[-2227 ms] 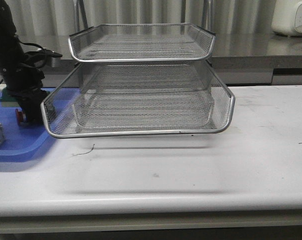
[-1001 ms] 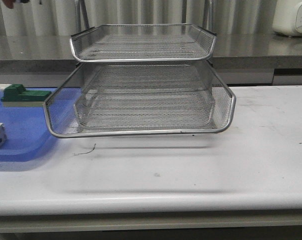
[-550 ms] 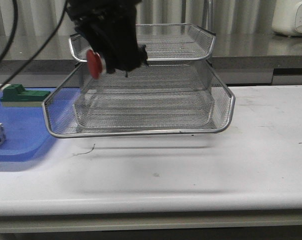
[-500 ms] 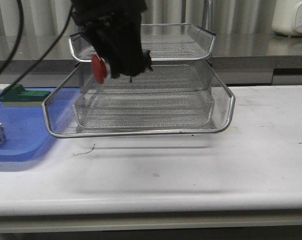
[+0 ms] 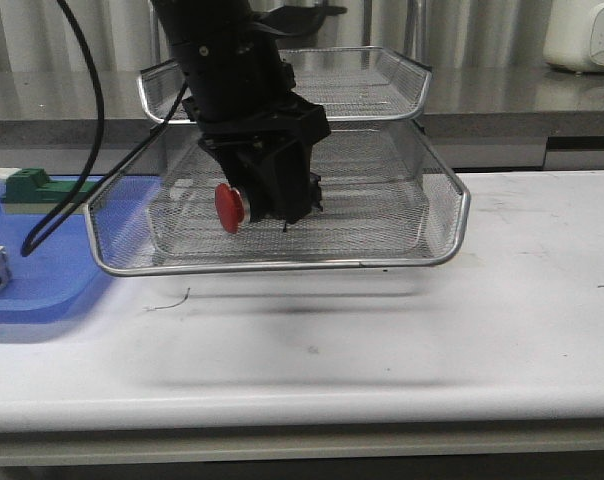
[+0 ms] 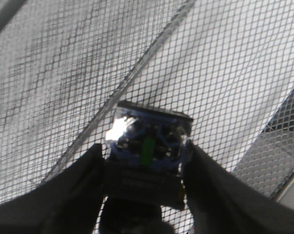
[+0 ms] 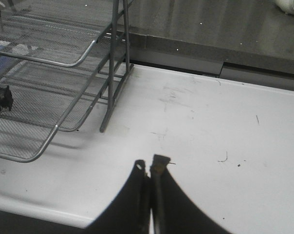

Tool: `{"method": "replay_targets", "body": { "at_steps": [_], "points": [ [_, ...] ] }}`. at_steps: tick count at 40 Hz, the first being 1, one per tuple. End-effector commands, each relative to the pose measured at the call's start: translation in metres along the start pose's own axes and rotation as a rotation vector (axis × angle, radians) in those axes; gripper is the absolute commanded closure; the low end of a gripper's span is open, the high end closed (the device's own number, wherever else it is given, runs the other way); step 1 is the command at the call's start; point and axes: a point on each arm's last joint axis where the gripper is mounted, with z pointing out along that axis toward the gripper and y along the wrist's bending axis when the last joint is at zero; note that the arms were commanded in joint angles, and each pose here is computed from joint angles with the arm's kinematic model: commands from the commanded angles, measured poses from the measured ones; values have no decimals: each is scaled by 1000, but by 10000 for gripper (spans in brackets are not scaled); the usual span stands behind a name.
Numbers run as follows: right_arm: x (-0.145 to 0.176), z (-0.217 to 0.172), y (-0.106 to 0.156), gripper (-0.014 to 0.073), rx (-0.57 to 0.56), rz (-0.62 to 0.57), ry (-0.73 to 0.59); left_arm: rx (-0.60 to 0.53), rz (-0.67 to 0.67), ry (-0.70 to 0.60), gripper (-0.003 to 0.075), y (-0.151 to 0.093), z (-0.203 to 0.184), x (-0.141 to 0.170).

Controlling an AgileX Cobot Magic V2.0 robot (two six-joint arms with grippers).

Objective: Place button on rack with both arms
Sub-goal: 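Carry the red button over the pulled-out tier and lower it, then open the left gripper and raise it away from the tier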

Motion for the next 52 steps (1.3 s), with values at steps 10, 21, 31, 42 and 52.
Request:
{"method": "replay_targets", "body": {
  "at_steps": [10,21,31,42,52],
  "points": [
    [-15,-3,-1,655,10,1,-99,5,34,-92,134,-14,-61,-20],
    [-15,-3,-1,655,10,1,-97,-6,45,-65,367,-21,-101,-17],
    [-15,-3,-1,655,10,1,-97,-154,37,-55,738,-20,-138,8],
    [-15,-3,-1,655,10,1,-97,-251,-165,-66,739,9,-161,71],
    [-15,-3,-1,655,10,1,-97,-366,-357,-183,739,28,-172,145]
  ]
}}
